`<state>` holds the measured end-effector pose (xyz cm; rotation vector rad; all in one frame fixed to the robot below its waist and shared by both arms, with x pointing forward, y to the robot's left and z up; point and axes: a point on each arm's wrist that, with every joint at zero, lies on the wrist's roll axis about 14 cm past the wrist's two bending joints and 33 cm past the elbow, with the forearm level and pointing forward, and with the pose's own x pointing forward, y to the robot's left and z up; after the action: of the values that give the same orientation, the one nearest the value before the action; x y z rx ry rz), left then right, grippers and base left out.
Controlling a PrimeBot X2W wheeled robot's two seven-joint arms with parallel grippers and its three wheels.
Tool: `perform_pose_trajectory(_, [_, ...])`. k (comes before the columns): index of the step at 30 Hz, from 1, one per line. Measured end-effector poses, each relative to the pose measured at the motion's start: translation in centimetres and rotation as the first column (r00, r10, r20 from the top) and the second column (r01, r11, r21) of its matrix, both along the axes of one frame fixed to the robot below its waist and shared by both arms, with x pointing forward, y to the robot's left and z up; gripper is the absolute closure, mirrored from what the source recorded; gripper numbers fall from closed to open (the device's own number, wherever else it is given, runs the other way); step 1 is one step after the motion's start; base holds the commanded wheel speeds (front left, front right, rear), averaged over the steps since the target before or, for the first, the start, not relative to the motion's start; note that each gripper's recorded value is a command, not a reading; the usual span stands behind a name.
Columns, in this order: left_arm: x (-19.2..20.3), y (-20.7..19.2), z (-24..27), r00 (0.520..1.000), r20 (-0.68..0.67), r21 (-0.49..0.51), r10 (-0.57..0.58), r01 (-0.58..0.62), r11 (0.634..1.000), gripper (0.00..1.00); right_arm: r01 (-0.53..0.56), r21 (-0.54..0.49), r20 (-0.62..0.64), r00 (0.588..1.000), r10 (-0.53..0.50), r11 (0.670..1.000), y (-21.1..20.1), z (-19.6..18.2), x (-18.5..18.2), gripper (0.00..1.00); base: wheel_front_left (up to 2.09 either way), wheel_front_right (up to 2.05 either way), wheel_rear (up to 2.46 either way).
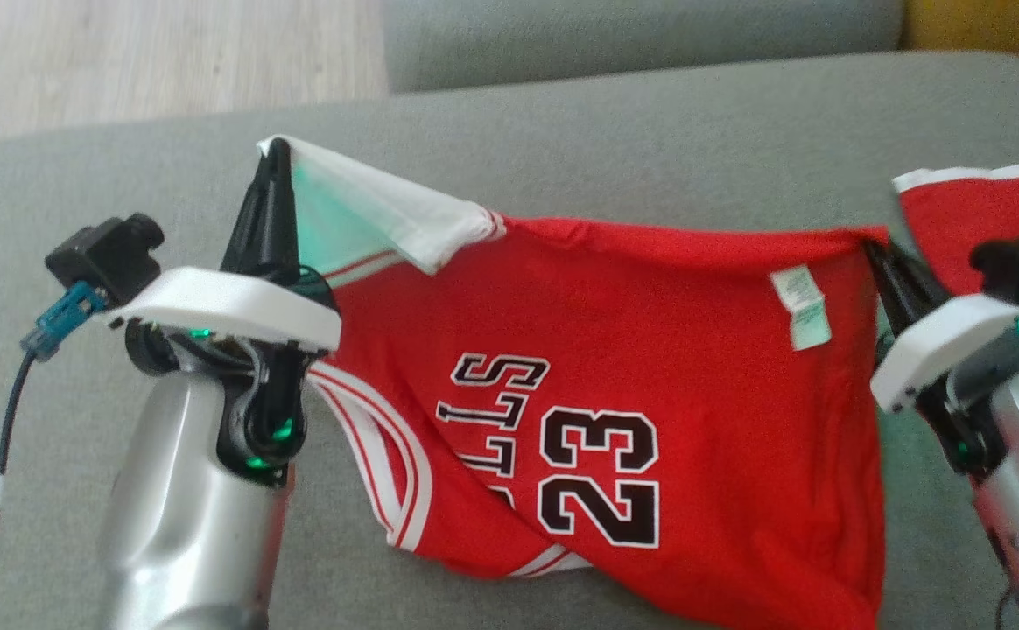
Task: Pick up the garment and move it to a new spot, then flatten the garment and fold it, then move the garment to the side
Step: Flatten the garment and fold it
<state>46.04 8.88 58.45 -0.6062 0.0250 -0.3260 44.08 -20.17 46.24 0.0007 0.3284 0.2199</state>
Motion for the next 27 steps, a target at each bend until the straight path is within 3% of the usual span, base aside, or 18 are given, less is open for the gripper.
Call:
perform_pose_trajectory(1, [0.5,0.2,-0.7,1.0,-0.01,0.002,0.01,-0.009,1.0,1.0,0.004,0.01,0.008,1.0,-0.004,1.0,0.2,-0.2,0.7,0.0,0.0,0.0,0.0])
perform_pose_trajectory(5, [2.3,1.2,-2.9,0.998,-0.033,0.022,0.049,-0.048,0.999,1.0,0.003,0.016,-0.005,1.0,-0.003,1.0,0.6,-2.0,2.0,0.0,0.0,0.0,0.0])
perform_pose_trajectory(12, [3.3,1.3,-4.7,0.997,-0.053,0.053,0.06,-0.057,0.997,1.0,0.03,0.121,-0.153,0.988,-0.012,0.992,1.1,-6.3,-1.3,0.0,0.0,0.0,0.0])
perform_pose_trajectory(22, [4.5,1.7,-7.1,0.993,-0.093,0.075,0.069,-0.063,0.995,1.0,0.031,0.202,-0.245,0.969,0.02,0.979,2.6,-8.6,-1.5,0.0,0.0,0.0,0.0])
perform_pose_trajectory(27, [4.7,1.9,-7.3,0.993,-0.092,0.082,0.07,-0.063,0.995,1.0,0.006,0.211,-0.225,0.973,0.043,0.977,3.6,-8.4,-0.5,0.0,0.0,0.0,0.0])
